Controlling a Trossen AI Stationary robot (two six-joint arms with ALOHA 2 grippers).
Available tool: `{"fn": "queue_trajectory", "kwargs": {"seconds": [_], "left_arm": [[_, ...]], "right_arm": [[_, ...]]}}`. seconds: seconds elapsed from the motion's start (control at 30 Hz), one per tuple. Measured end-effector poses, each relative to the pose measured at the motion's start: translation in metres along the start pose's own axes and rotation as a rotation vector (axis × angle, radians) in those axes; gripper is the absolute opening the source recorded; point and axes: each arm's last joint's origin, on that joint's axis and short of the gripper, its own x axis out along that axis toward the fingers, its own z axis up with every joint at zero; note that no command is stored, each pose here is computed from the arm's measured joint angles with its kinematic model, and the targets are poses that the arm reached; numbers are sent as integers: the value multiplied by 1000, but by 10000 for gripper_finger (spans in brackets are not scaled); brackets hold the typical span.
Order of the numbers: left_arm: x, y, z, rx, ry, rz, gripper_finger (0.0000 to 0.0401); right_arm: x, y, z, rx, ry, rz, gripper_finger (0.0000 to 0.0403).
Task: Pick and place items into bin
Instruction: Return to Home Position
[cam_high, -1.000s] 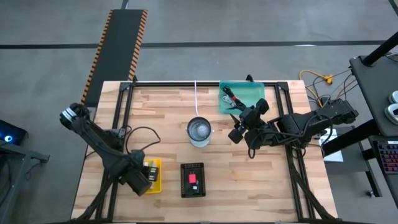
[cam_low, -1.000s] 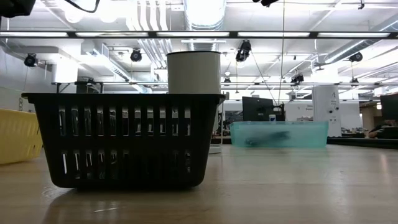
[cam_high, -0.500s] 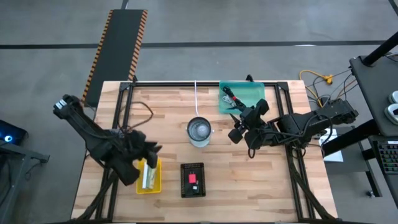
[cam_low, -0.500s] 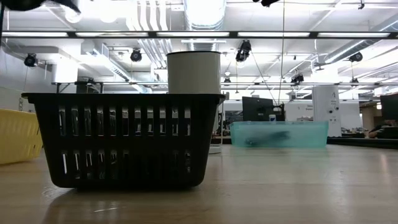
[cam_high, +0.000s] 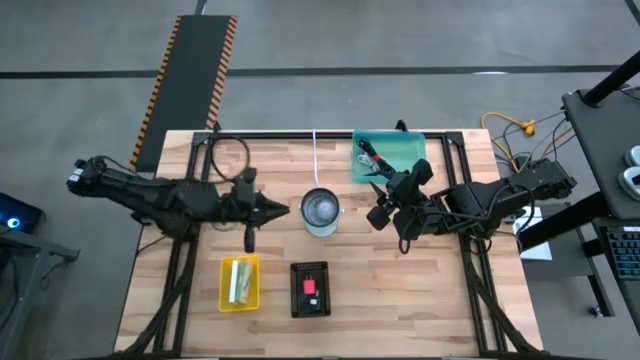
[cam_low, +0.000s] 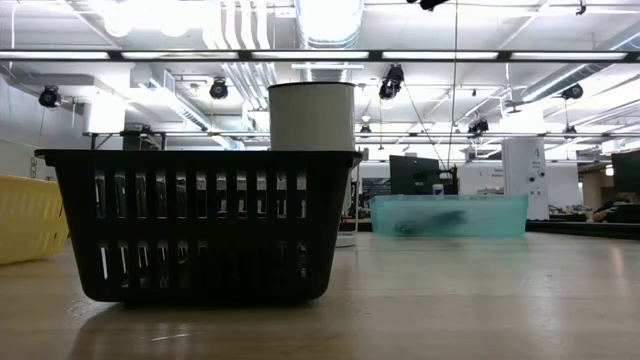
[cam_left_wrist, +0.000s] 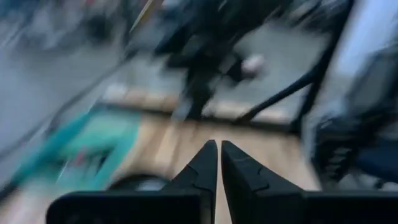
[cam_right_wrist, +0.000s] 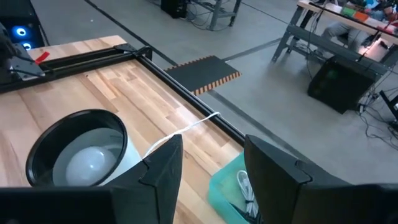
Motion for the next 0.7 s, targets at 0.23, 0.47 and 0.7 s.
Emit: {"fn": "queue_trajectory", "kwargs": {"seconds": [0.23,0.47,0.7], "left_arm": [[-20,32,-16,85,-174,-81,1],[-56,49,-63,107,-199,-161,0],[-72,60,-96,154,-227,-154,0]], "right_arm": [[0,1,0,46,18,26,155],[0,1,0,57,16,28,156],[0,2,-1,135,44,65,143]]}}
